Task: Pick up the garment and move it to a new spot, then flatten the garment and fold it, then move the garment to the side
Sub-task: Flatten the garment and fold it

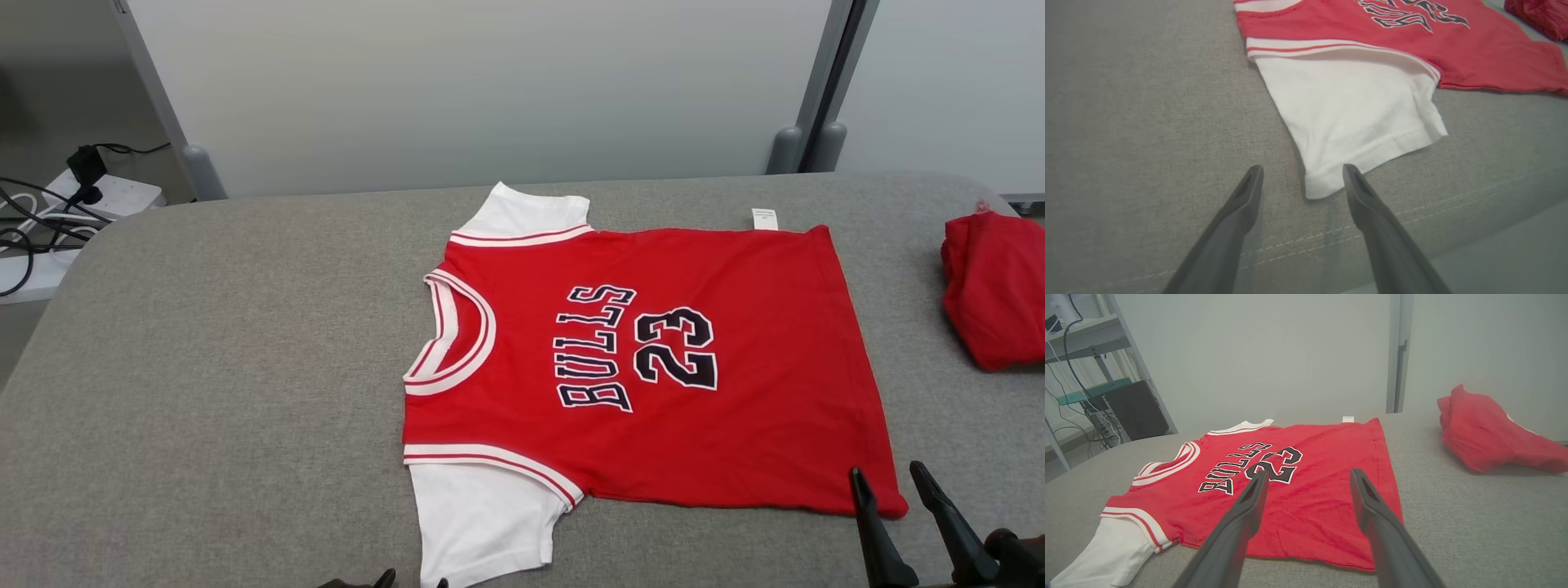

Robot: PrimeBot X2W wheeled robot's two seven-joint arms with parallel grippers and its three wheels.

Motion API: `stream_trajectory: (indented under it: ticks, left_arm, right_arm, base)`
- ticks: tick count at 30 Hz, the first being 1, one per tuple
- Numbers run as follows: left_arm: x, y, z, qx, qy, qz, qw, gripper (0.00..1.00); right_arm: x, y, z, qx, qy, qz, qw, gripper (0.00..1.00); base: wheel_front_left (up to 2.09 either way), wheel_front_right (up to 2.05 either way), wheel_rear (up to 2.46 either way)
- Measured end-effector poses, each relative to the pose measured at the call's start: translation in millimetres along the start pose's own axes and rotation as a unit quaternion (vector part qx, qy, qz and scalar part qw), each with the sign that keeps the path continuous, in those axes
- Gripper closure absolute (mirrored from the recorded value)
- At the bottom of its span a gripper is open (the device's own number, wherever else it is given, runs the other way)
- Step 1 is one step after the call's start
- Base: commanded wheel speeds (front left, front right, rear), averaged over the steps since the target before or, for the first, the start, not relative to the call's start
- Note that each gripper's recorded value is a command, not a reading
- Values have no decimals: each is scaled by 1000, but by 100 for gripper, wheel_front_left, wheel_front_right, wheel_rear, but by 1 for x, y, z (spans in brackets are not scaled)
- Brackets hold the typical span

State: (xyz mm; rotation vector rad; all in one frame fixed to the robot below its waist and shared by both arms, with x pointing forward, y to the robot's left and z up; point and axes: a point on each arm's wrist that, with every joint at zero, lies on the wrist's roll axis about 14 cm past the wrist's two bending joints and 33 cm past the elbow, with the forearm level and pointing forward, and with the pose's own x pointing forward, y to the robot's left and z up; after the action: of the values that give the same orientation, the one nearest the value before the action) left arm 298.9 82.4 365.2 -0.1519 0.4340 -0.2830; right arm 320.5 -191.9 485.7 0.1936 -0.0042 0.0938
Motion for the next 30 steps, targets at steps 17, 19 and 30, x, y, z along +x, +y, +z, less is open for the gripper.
stream_trajectory:
  ticks: [17,19,30]
  left_arm:
    - [19,-16,-19,-3,56,-35,998,100]
    - [17,-17,-25,-4,65,-39,997,100]
    - [17,-14,-29,-13,72,-43,996,100]
  right_arm:
    - [-1,-14,-4,-9,13,-14,1000,0]
    - [-1,-14,-4,-8,13,-14,1000,0]
    - [-4,-43,-54,20,95,-57,994,0]
  base:
    - [0,0,0]
    - [0,0,0]
    - [0,0,0]
